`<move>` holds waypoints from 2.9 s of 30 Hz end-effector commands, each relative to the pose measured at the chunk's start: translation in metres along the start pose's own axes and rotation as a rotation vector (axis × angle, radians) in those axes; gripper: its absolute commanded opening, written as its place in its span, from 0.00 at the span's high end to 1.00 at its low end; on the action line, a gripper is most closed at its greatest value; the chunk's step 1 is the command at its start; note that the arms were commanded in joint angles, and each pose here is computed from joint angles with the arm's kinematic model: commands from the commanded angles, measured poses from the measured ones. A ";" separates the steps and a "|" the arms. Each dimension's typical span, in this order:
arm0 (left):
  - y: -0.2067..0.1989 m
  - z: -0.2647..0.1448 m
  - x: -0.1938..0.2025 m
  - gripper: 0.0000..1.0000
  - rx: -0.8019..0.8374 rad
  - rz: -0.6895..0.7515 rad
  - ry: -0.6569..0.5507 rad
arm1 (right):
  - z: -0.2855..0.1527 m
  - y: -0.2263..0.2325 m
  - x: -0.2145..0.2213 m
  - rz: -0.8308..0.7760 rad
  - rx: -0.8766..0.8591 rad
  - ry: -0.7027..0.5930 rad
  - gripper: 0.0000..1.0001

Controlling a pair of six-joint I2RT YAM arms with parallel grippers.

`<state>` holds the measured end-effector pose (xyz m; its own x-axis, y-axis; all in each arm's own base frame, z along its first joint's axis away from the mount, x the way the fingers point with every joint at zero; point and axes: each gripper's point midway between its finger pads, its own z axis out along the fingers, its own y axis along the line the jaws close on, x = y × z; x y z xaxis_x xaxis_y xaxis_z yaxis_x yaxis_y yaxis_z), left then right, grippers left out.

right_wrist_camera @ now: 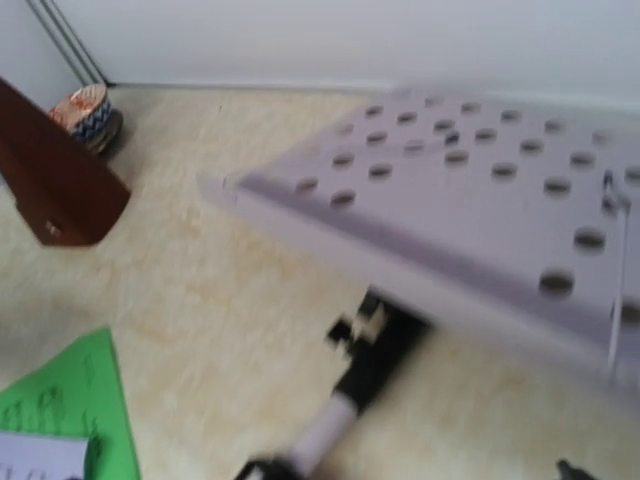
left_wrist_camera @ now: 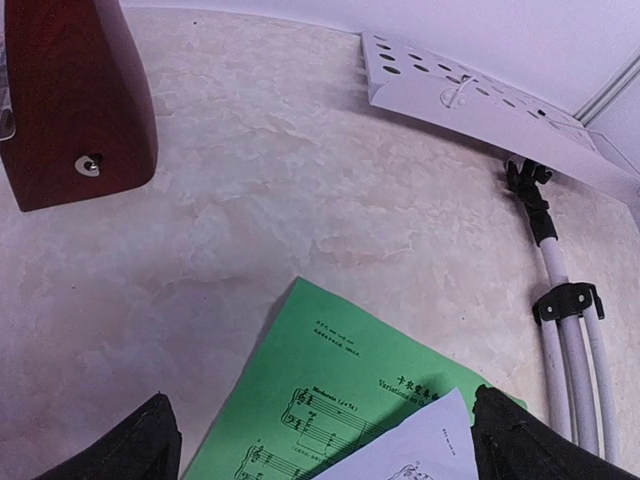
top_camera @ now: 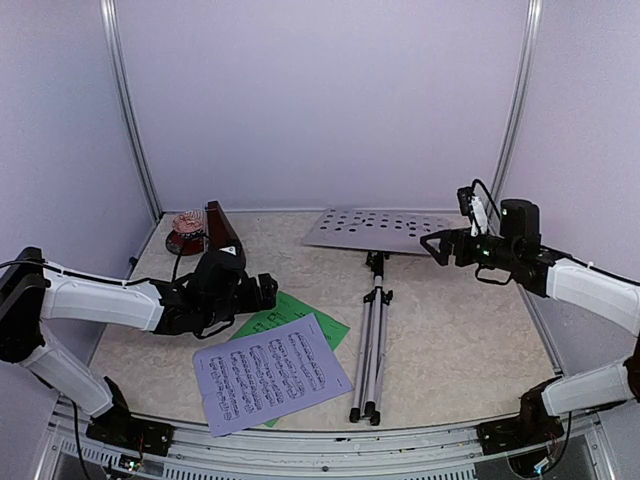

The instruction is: Set up the instrument practice props

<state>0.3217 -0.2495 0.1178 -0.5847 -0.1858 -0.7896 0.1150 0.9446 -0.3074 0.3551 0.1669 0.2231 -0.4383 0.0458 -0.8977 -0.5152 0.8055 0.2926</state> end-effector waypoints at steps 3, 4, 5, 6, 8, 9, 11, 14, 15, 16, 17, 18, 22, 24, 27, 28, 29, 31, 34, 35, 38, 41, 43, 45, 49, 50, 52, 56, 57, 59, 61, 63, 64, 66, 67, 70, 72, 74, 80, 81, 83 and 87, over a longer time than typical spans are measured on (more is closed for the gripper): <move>-0.032 -0.008 -0.020 0.01 0.131 0.008 -0.042 | 0.024 0.011 -0.041 -0.206 -0.094 0.020 0.00; -0.034 -0.007 -0.019 0.01 0.142 0.008 -0.038 | 0.033 0.013 -0.046 -0.241 -0.120 0.059 0.00; -0.036 -0.007 -0.018 0.01 0.152 0.006 -0.034 | 0.041 0.014 -0.048 -0.262 -0.142 0.107 0.00; -0.038 -0.007 -0.017 0.01 0.162 0.006 -0.031 | 0.052 0.010 -0.047 -0.275 -0.151 0.155 0.00; -0.041 -0.007 -0.014 0.01 0.180 0.002 -0.026 | 0.071 -0.001 -0.042 -0.268 -0.179 0.245 0.00; -0.042 -0.007 -0.012 0.01 0.189 -0.001 -0.023 | 0.080 -0.010 -0.037 -0.254 -0.182 0.288 0.00; -0.045 -0.009 -0.009 0.01 0.210 -0.006 -0.019 | 0.095 -0.027 -0.027 -0.254 -0.144 0.352 0.00; -0.052 -0.013 -0.002 0.01 0.276 -0.022 -0.003 | 0.102 -0.034 -0.026 -0.319 -0.140 0.369 0.00; -0.054 -0.014 0.001 0.01 0.297 -0.029 0.002 | 0.104 -0.034 -0.028 -0.341 -0.148 0.365 0.01; -0.056 -0.014 0.004 0.01 0.315 -0.035 0.009 | 0.106 -0.034 -0.029 -0.354 -0.159 0.365 0.01; -0.058 -0.014 0.007 0.01 0.330 -0.041 0.015 | 0.109 -0.033 -0.030 -0.367 -0.176 0.366 0.03; -0.060 -0.014 0.009 0.01 0.343 -0.045 0.021 | 0.112 -0.033 -0.029 -0.373 -0.197 0.375 0.04; -0.071 -0.013 0.014 0.01 0.388 -0.045 0.040 | 0.127 -0.040 -0.016 -0.363 -0.253 0.441 0.10; -0.078 -0.013 0.017 0.01 0.421 -0.047 0.050 | 0.134 -0.042 -0.010 -0.344 -0.287 0.461 0.14; -0.084 -0.013 0.022 0.01 0.448 -0.054 0.066 | 0.143 -0.040 0.002 -0.310 -0.340 0.504 0.23; -0.085 -0.014 0.024 0.01 0.456 -0.055 0.068 | 0.146 -0.040 0.005 -0.304 -0.351 0.514 0.26; -0.086 -0.014 0.025 0.01 0.462 -0.054 0.069 | 0.148 -0.038 0.008 -0.301 -0.357 0.523 0.28; -0.086 -0.014 0.028 0.01 0.463 -0.052 0.072 | 0.152 -0.036 0.015 -0.312 -0.350 0.545 0.29; -0.083 -0.013 0.033 0.01 0.458 -0.049 0.080 | 0.155 -0.033 0.024 -0.316 -0.358 0.578 0.33; -0.083 -0.012 0.034 0.01 0.456 -0.046 0.082 | 0.155 -0.032 0.026 -0.314 -0.361 0.584 0.34; -0.080 -0.012 0.037 0.01 0.447 -0.046 0.084 | 0.159 -0.035 0.033 -0.312 -0.350 0.606 0.36; -0.078 -0.012 0.038 0.01 0.444 -0.046 0.082 | 0.163 -0.038 0.042 -0.315 -0.337 0.637 0.41; -0.076 -0.011 0.039 0.01 0.441 -0.044 0.081 | 0.164 -0.036 0.046 -0.321 -0.343 0.653 0.44; -0.075 -0.009 0.042 0.01 0.437 -0.039 0.085 | 0.167 -0.034 0.049 -0.328 -0.344 0.666 0.48; -0.076 -0.006 0.046 0.01 0.436 -0.031 0.095 | 0.171 -0.029 0.052 -0.344 -0.357 0.699 0.57; -0.076 -0.006 0.047 0.01 0.437 -0.030 0.096 | 0.172 -0.028 0.053 -0.347 -0.358 0.708 0.60; -0.076 -0.006 0.046 0.01 0.438 -0.031 0.093 | 0.172 -0.025 0.056 -0.356 -0.367 0.721 0.64; -0.076 -0.006 0.044 0.01 0.435 -0.025 0.085 | 0.174 -0.020 0.063 -0.382 -0.367 0.748 0.67; -0.076 -0.006 0.044 0.01 0.435 -0.024 0.083 | 0.175 -0.020 0.066 -0.384 -0.369 0.756 0.68; -0.076 -0.006 0.044 0.01 0.435 -0.021 0.082 | 0.175 -0.022 0.069 -0.384 -0.368 0.763 0.72; -0.075 -0.006 0.044 0.01 0.434 -0.019 0.079 | 0.176 -0.022 0.072 -0.383 -0.369 0.771 0.75; -0.076 -0.006 0.043 0.01 0.436 -0.019 0.079 | 0.177 -0.023 0.075 -0.382 -0.373 0.773 0.75; -0.076 -0.006 0.043 0.01 0.435 -0.020 0.078 | 0.178 -0.024 0.076 -0.382 -0.375 0.775 0.75; -0.076 -0.006 0.043 0.01 0.436 -0.019 0.077 | 0.180 -0.022 0.077 -0.373 -0.394 0.773 0.75; -0.076 -0.006 0.043 0.01 0.435 -0.019 0.076 | 0.181 -0.022 0.078 -0.364 -0.404 0.771 0.75; -0.075 -0.006 0.042 0.01 0.434 -0.019 0.073 | 0.182 -0.020 0.079 -0.331 -0.441 0.762 0.73; -0.075 -0.006 0.042 0.01 0.432 -0.019 0.072 | 0.183 -0.019 0.081 -0.323 -0.452 0.764 0.73; -0.075 -0.005 0.042 0.01 0.429 -0.019 0.071 | 0.184 -0.019 0.082 -0.320 -0.459 0.764 0.74; -0.076 0.000 0.044 0.01 0.427 -0.016 0.079 | 0.185 -0.020 0.081 -0.330 -0.457 0.761 0.89; -0.076 0.000 0.044 0.01 0.427 -0.017 0.077 | 0.185 -0.019 0.079 -0.333 -0.454 0.755 0.93; -0.077 0.000 0.043 0.01 0.428 -0.018 0.077 | 0.184 -0.019 0.071 -0.346 -0.442 0.740 1.00; -0.078 0.000 0.041 0.01 0.431 -0.018 0.074 | 0.178 -0.015 0.048 -0.386 -0.414 0.695 1.00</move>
<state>0.2850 -0.3255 0.1018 -0.6646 -0.1668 -0.7283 0.3964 0.7475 -0.5329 0.4843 0.2580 0.0968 -0.4265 -0.6762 -0.6007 -0.8991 0.3893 0.2001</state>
